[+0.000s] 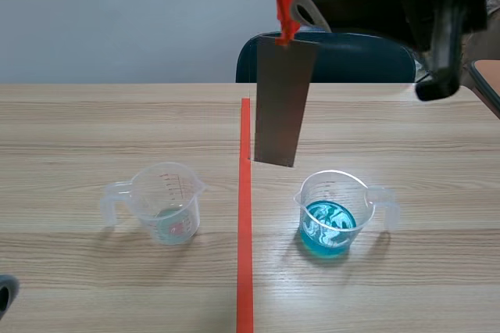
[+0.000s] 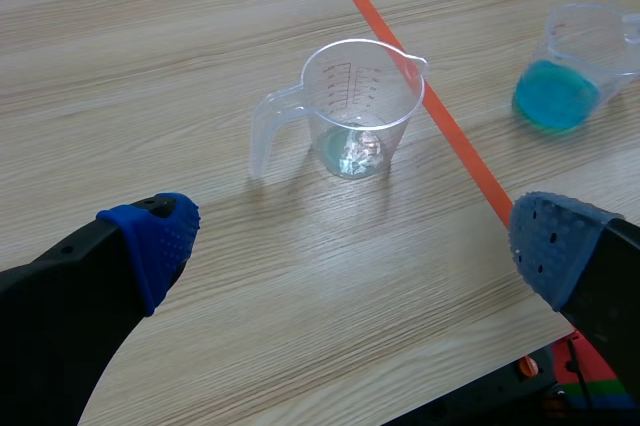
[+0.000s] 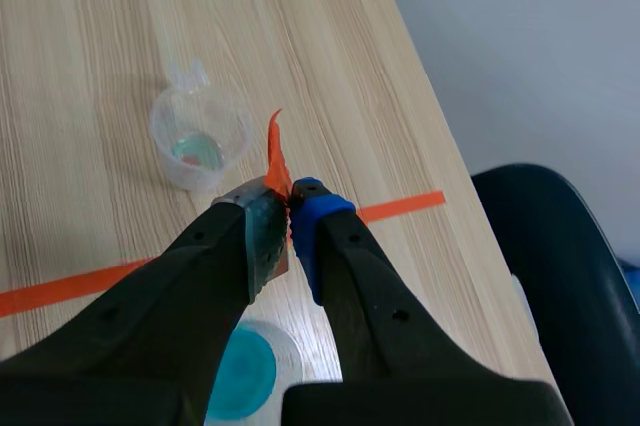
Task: Do the redox reaction experiment
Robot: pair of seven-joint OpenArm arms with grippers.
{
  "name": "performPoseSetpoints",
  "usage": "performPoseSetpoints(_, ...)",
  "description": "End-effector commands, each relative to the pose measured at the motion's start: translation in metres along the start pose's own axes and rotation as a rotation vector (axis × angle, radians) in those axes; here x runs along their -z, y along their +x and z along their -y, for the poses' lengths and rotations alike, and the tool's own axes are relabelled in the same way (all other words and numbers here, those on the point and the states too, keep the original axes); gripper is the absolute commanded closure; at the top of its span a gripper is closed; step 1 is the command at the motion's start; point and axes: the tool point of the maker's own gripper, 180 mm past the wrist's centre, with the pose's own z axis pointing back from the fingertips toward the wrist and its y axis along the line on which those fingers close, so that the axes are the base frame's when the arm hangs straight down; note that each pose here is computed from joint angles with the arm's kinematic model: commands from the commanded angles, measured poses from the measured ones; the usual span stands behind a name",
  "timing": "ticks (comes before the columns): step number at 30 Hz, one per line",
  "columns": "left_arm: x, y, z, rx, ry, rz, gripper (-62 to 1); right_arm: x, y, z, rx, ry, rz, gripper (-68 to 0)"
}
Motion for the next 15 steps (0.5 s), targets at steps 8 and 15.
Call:
performPoseSetpoints(8,0.001,0.008,0.003,-0.004,-0.007,0.027,-62.3,-0.022,-0.024,0.012,0.033,-0.072,-0.066,-0.8)
performPoseSetpoints(15,0.001,0.008,0.003,-0.004,-0.007,0.027,-62.3,-0.035,-0.041,0.012,0.061,-0.091,-0.108,-0.8)
